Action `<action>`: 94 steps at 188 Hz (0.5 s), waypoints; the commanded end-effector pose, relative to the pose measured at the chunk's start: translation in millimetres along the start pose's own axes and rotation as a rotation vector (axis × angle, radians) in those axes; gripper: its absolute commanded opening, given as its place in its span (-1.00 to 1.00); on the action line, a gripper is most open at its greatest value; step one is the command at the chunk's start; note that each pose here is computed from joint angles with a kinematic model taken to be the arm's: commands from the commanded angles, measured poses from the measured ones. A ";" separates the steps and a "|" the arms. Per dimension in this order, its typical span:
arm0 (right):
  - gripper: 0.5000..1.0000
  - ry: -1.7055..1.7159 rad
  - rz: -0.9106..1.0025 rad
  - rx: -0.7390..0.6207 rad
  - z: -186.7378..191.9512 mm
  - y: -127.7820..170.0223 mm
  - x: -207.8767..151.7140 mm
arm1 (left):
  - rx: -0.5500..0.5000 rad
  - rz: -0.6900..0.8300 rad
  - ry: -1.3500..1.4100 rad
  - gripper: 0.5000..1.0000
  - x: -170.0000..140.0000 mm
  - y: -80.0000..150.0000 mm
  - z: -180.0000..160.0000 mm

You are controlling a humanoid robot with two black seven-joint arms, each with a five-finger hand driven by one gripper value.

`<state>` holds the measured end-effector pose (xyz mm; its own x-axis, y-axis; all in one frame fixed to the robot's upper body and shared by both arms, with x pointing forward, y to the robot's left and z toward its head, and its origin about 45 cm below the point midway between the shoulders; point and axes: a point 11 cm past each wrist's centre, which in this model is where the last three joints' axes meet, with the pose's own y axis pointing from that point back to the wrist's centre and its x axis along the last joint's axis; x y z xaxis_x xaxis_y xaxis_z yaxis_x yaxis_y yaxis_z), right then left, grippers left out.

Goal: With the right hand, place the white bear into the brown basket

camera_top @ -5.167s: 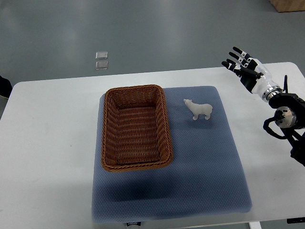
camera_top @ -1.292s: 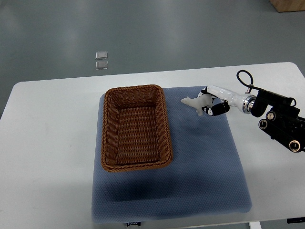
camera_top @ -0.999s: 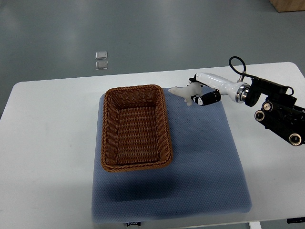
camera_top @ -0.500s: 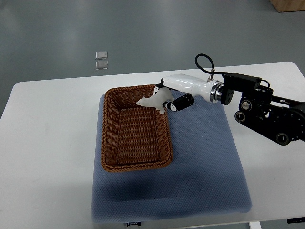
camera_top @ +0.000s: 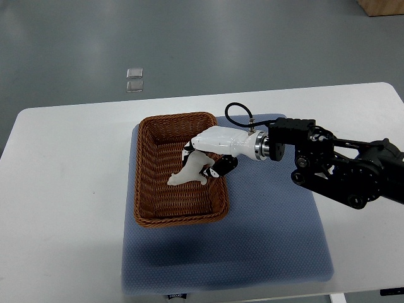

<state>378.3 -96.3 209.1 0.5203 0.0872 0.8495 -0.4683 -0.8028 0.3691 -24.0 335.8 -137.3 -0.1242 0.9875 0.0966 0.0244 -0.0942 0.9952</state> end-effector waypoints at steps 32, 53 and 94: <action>0.33 -0.002 0.016 -0.014 4.6 2.1 3.6 | 0.000 0.000 0.000 1.00 0.0 0.0 0.0; 0.41 -0.012 0.048 -0.030 9.7 4.9 12.7 | 0.000 -0.001 0.000 1.00 -0.1 0.0 0.0; 0.42 -0.077 0.167 -0.066 25.6 18.8 49.7 | 0.000 -0.001 0.000 1.00 -0.1 0.0 0.0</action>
<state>403.9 -113.6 236.6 0.4882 -0.0338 0.8721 -0.5635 -0.7752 0.2855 -24.0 335.8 -137.3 -0.1242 0.9875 0.0966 0.0244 -0.0943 0.9952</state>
